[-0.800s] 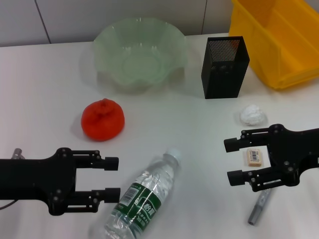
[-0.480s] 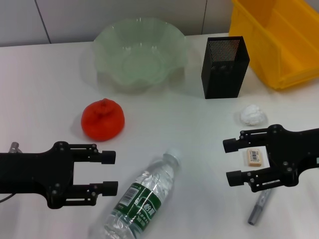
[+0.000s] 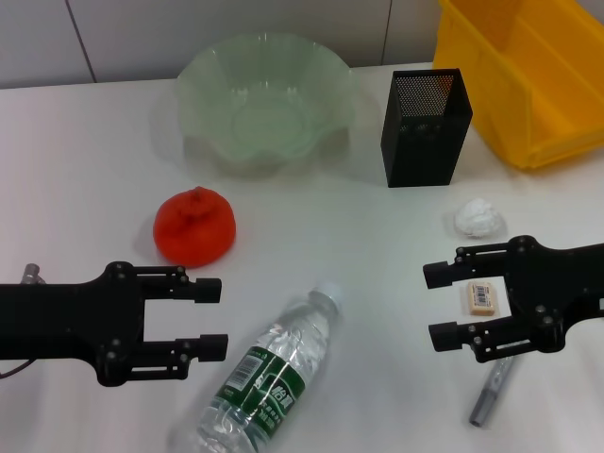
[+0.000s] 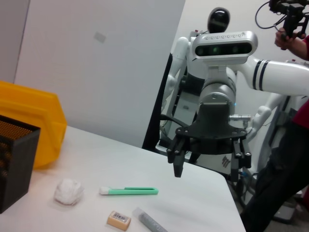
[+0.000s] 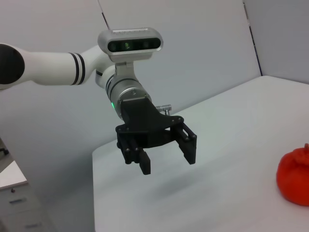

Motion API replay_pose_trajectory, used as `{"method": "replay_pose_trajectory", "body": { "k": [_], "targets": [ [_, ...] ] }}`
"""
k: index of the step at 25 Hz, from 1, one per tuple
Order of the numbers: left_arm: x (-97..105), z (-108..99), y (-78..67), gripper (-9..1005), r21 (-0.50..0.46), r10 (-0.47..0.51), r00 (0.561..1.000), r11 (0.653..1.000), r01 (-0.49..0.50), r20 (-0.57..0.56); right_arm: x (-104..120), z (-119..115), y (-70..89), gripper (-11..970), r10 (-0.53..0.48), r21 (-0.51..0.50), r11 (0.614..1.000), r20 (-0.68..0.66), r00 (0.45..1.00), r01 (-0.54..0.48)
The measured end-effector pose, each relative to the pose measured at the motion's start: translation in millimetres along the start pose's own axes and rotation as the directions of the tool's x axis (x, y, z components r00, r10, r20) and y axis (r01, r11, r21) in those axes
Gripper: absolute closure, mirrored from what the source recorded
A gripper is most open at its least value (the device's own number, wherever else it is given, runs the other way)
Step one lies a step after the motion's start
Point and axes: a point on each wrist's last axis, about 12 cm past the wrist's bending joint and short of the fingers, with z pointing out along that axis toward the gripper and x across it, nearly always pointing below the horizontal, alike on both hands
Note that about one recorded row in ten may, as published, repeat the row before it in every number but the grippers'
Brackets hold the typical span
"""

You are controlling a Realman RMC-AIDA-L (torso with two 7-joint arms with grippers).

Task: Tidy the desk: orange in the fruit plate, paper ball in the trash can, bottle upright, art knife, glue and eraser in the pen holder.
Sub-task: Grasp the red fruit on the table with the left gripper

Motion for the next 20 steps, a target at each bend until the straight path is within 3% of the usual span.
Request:
{"method": "replay_pose_trajectory", "body": {
  "k": [11, 17, 20],
  "targets": [
    [0.5, 2.2, 4.4, 345, -0.042, -0.002, 1.000, 0.999, 0.002, -0.008, -1.2, -2.1, -7.2, 197, 0.050, 0.057, 0.997, -0.013, 0.999, -0.049],
    [-11.7, 2.5, 26.9, 344, -0.201, -0.050, 0.998, 0.979, 0.040, -0.047, 4.2, -2.0, -8.7, 197, 0.068, 0.070, 0.995, -0.049, 0.997, -0.064],
    [-24.3, 3.7, 38.3, 344, -0.250, -0.019, 0.997, 0.968, 0.001, -0.071, 11.0, -2.4, -10.2, 198, 0.091, 0.089, 0.992, -0.067, 0.994, -0.085]
  ]
}}
